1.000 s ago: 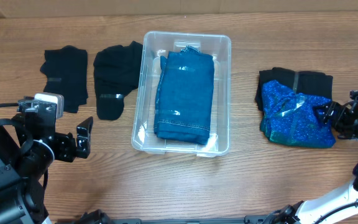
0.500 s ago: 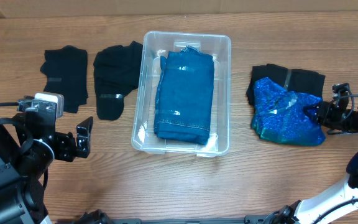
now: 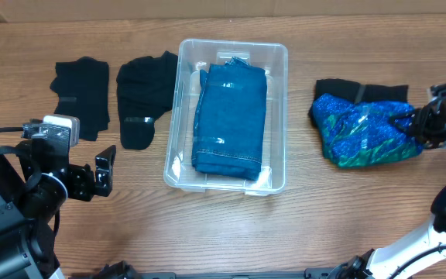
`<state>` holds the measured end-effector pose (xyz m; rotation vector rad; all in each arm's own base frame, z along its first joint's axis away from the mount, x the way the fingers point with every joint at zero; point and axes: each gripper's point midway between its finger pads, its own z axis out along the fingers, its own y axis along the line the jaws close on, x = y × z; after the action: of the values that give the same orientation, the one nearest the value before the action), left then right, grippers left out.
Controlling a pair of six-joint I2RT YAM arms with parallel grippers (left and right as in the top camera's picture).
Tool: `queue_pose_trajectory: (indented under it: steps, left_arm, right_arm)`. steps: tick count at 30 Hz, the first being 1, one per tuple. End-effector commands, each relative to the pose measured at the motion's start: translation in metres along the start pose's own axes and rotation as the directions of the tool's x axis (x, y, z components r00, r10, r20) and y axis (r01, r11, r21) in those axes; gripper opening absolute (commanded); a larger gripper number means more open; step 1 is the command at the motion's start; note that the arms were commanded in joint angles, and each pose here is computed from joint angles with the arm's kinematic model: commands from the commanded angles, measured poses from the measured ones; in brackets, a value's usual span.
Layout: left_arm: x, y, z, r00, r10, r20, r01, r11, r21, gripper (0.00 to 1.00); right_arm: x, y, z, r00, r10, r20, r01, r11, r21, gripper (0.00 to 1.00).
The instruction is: Pack container
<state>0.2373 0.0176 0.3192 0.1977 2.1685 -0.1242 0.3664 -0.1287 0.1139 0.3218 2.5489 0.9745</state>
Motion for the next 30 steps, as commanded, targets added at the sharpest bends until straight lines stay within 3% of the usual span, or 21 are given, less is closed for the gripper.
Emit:
queue_pose_trajectory:
  steps: [1,6,15,21,23,24,25,26,29,30]
  left_arm:
    - [-0.002,-0.001,-0.001,1.0,0.02,0.009,-0.02,1.0,0.006,1.0]
    - [-0.002,-0.001,-0.001,1.0,0.02,0.009,-0.02,1.0,0.006,1.0]
    - [-0.002,-0.001,-0.001,1.0,0.02,0.009,-0.02,1.0,0.006,1.0]
    - [-0.002,-0.001,-0.001,1.0,0.02,0.009,-0.02,1.0,0.006,1.0]
    - [-0.002,-0.001,-0.001,1.0,0.02,0.009,-0.02,1.0,0.006,1.0]
    - [-0.002,-0.001,-0.001,1.0,0.02,0.009,-0.02,1.0,0.006,1.0]
    - [-0.002,-0.001,-0.001,1.0,0.02,0.009,-0.02,1.0,0.006,1.0]
    - [-0.002,-0.001,-0.001,1.0,0.02,0.009,-0.02,1.0,0.006,1.0]
    - [-0.002,-0.001,-0.001,1.0,0.02,0.009,-0.02,1.0,0.006,1.0]
    - [-0.002,-0.001,-0.001,1.0,0.02,0.009,-0.02,1.0,0.006,1.0]
  right_arm:
    - [-0.034,0.056,-0.051,0.984,-0.121,0.13,0.123,0.992,-0.009,0.04]
    - [-0.04,0.101,-0.087,0.966,-0.167,0.196,0.171,0.985,-0.003,0.04]
    - [-0.035,0.099,-0.086,0.975,-0.13,0.179,0.13,0.991,0.007,0.04]
    - [-0.047,0.117,-0.083,0.956,-0.187,0.227,0.204,0.977,-0.054,0.04]
    - [-0.04,0.109,-0.077,0.975,-0.139,0.175,0.142,0.99,-0.008,0.04]
    - [-0.031,0.09,-0.073,0.992,-0.019,0.125,0.008,0.996,0.088,0.07]
    - [-0.024,0.076,-0.07,0.993,0.06,0.097,-0.076,0.983,0.165,0.26]
    - [-0.019,0.069,-0.068,0.99,0.108,0.086,-0.123,0.971,0.205,0.33]
    - [-0.01,0.063,-0.056,0.988,0.144,0.053,-0.152,0.965,0.216,0.33]
    - [-0.008,0.06,-0.053,0.988,0.15,0.047,-0.156,0.963,0.218,0.2]
